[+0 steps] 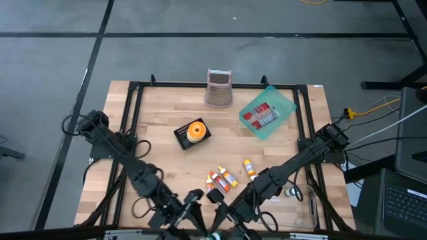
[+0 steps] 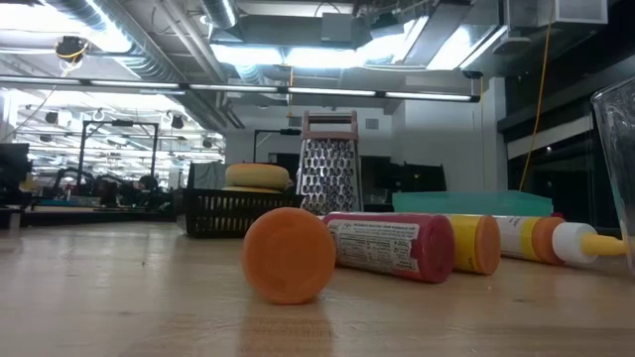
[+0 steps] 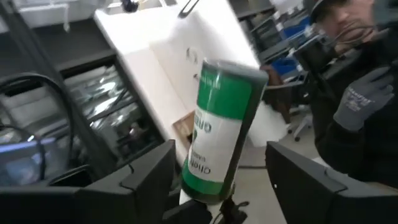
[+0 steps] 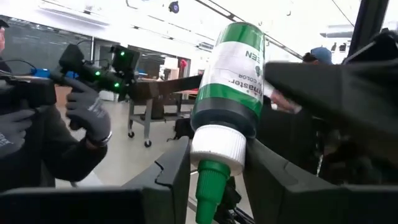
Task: Pick & Place Food Item
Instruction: Put the green food coloring bottle into the transparent bin
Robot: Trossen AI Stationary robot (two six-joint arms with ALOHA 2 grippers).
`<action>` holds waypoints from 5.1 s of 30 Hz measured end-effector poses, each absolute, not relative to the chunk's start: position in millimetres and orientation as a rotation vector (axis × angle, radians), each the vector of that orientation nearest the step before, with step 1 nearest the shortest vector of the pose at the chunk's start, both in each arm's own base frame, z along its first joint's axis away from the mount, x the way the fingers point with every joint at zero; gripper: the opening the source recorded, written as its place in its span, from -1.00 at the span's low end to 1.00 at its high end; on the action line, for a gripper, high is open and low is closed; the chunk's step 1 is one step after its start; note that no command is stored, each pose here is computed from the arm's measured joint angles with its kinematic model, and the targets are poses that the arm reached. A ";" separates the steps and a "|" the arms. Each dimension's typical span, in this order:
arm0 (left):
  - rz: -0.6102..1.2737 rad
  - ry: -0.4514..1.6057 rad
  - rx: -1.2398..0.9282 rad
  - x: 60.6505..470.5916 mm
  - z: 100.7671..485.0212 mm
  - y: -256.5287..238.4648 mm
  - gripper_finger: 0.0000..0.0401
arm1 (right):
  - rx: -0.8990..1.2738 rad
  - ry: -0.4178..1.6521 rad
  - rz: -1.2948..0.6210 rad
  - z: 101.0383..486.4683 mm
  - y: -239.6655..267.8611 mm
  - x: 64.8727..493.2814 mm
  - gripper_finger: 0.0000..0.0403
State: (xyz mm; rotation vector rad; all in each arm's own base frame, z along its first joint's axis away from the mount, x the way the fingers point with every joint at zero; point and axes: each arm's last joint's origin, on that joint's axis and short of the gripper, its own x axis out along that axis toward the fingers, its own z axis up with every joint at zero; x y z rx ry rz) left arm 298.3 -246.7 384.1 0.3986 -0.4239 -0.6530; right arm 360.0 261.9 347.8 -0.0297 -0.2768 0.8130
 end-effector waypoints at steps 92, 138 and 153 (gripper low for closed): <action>-0.030 0.081 0.174 251.0 287.4 -305.9 0.11 | 0.700 1.943 -0.156 264.0 130.9 226.8 -0.44; -0.052 0.077 0.149 251.0 287.9 -306.7 0.11 | 0.737 1.946 -0.115 213.5 137.0 219.3 -0.44; -0.056 0.078 0.149 251.0 287.9 -306.8 0.11 | 0.735 1.949 -0.115 210.6 133.3 219.5 -0.44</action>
